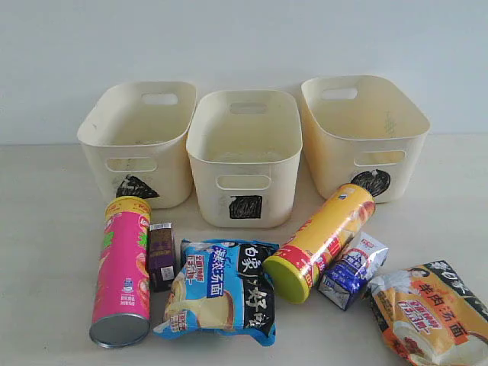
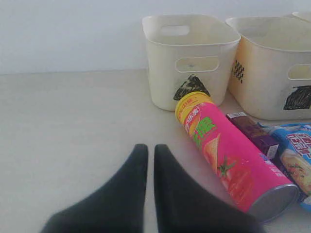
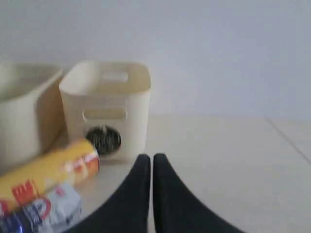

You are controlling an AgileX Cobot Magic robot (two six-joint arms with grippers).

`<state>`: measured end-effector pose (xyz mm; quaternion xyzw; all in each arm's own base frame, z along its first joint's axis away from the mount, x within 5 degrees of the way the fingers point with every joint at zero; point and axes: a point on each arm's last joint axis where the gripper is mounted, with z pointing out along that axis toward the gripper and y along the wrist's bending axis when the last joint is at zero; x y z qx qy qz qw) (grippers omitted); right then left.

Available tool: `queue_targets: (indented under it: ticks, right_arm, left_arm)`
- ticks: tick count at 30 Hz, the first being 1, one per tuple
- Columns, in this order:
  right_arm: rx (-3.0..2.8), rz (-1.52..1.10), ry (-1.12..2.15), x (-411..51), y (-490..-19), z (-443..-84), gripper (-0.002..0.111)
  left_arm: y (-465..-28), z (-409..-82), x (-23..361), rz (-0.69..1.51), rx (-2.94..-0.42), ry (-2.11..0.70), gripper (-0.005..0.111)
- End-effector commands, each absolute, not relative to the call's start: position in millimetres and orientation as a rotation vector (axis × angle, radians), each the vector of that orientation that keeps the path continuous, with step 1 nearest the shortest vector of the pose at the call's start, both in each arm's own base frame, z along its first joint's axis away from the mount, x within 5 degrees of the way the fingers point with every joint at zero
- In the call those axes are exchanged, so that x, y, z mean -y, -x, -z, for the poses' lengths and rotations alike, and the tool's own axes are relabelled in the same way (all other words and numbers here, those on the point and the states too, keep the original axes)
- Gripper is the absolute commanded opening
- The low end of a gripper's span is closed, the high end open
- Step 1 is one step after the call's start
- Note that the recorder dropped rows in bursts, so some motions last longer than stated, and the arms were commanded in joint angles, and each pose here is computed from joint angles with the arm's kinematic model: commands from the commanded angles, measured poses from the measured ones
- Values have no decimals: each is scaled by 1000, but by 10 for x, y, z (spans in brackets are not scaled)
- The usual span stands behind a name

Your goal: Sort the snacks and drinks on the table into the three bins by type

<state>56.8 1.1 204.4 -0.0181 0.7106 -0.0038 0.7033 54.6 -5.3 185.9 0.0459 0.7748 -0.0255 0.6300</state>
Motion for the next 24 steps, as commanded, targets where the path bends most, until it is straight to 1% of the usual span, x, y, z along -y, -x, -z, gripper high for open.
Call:
queue_targets:
  ticks: [1, 3, 7, 10, 15, 19, 24]
  right_arm:
    - [-1327, -123, -70, -11, -538, -2272, 0]
    - [-1248, -206, -128, -7, -519, -2338, 0]
    - [-1163, -257, -152, -6, -491, -2420, 0]
    - [-1144, -261, -151, -6, -461, -2630, 0]
    - [-1200, -258, -158, -8, -543, -3000, 0]
    - [-1326, -228, -153, -15, -741, -3225, 0]
    - [-1488, -172, -129, -21, -1061, -3345, 0]
  left_arm:
    - [-544, -1874, 56, 71, -1766, -100, 4]
    - [-544, -1874, 56, 71, -1766, -100, 4]
    - [-544, -1874, 56, 71, -1766, -100, 4]
    - [-544, -1874, 56, 71, -1766, -100, 4]
    - [-544, -1874, 56, 71, -1766, -100, 4]
    - [-544, -1874, 56, 71, -1766, -100, 4]
    - [-544, -1874, 56, 71, -1766, -100, 4]
